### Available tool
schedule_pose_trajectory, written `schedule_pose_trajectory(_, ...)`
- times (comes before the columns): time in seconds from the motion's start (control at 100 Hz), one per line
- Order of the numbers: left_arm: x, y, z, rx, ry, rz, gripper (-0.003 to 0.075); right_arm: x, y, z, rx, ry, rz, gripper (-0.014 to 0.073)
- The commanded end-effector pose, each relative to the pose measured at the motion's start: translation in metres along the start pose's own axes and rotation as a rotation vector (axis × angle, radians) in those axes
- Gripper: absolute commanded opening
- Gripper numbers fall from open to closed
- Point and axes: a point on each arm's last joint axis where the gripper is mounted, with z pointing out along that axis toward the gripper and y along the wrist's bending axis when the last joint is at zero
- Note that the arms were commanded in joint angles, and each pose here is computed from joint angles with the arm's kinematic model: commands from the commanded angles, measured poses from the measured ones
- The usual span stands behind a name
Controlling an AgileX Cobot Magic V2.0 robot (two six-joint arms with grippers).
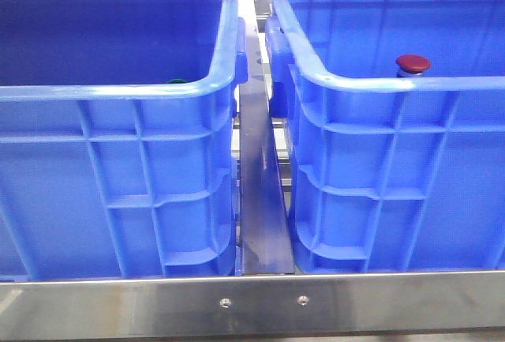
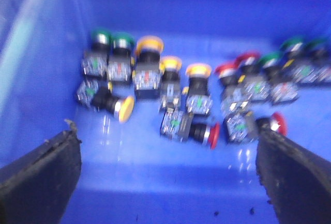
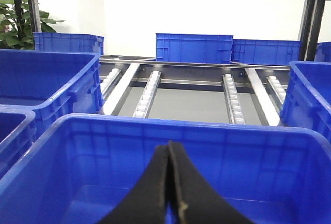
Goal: Pick red and yellow buttons and place in box
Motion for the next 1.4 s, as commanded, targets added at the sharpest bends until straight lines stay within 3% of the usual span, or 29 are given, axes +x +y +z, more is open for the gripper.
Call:
schedule_pose_trajectory(0.0,-0.027,-0.008,0.016,0.000,0.005,-0.005,0.0620,-0.010,0.003,-0.001,-0.037,-0.031,0.091,-0.0048)
schedule_pose_trajectory(0.33,-0.063,-0.033,0.109,-0.001,0.191,0.058,0.0596,-0.010,0.003,-0.001,-0.037,-0.031,0.091,-0.0048)
schedule_pose_trajectory(0.59,-0.070,-0.015,0.168,0.081,0.304,0.011,0.0586,-0.010,0.003,-0.001,-0.037,-0.031,0.091,-0.0048)
schedule_pose_trajectory(1.05,-0.062,0.020,0.209,0.037,0.340,-0.021,0.0586,-0.010,0.003,-0.001,-0.037,-0.031,0.091,-0.0048)
schedule_pose_trajectory(1.39,-0.048,0.022,0.233,0.034,0.394,-0.026,0.0586,-0.010,0.003,-0.001,-0.036,-0.031,0.091,-0.0048)
